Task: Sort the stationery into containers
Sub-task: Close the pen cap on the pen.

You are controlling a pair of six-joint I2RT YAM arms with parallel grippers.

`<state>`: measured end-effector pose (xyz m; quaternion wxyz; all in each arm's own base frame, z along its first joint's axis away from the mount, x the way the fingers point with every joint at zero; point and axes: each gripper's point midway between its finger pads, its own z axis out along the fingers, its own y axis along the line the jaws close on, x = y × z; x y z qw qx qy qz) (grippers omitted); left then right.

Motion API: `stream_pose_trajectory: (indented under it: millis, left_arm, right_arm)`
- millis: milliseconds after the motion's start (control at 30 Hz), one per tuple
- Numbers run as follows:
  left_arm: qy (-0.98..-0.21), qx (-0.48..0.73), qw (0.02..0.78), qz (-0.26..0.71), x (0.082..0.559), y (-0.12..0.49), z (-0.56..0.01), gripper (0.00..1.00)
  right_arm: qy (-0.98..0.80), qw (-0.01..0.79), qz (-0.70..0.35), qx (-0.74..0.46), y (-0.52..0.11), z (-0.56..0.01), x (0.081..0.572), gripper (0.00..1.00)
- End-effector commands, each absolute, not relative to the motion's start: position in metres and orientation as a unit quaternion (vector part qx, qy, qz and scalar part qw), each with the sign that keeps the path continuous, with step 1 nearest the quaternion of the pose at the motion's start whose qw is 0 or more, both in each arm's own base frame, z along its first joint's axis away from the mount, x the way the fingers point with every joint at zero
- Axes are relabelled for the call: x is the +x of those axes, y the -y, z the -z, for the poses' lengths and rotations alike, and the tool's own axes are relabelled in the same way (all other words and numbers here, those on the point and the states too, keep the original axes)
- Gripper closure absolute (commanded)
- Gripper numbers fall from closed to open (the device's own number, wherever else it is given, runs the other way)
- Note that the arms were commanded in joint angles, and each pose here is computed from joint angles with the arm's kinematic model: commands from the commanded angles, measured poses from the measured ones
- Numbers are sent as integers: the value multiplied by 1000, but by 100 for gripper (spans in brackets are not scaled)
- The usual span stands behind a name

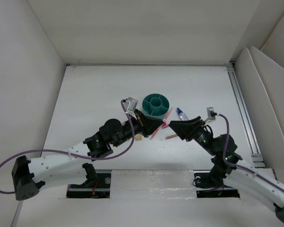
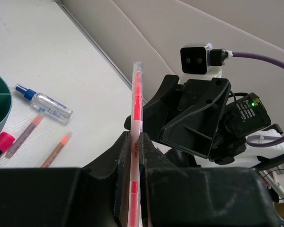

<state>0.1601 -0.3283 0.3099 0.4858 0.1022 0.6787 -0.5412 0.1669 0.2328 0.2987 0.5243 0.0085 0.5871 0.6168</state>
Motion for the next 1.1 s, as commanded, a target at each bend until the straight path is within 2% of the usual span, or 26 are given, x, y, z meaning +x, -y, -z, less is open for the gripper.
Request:
stream_pose_trajectory:
  millis: [0, 333, 1067]
  left_arm:
    - [-649, 90, 508, 559, 162, 324, -337, 100]
    - [-652, 86, 515, 549, 167, 326, -330, 100]
    - [-650, 104, 499, 564, 161, 336, -325, 100]
  right_arm:
    - [-531, 540, -653, -1, -226, -332, 155, 47]
    - [-530, 569, -629, 11, -213, -338, 158, 46]
    - [-525, 558, -642, 0, -234, -354, 169, 46]
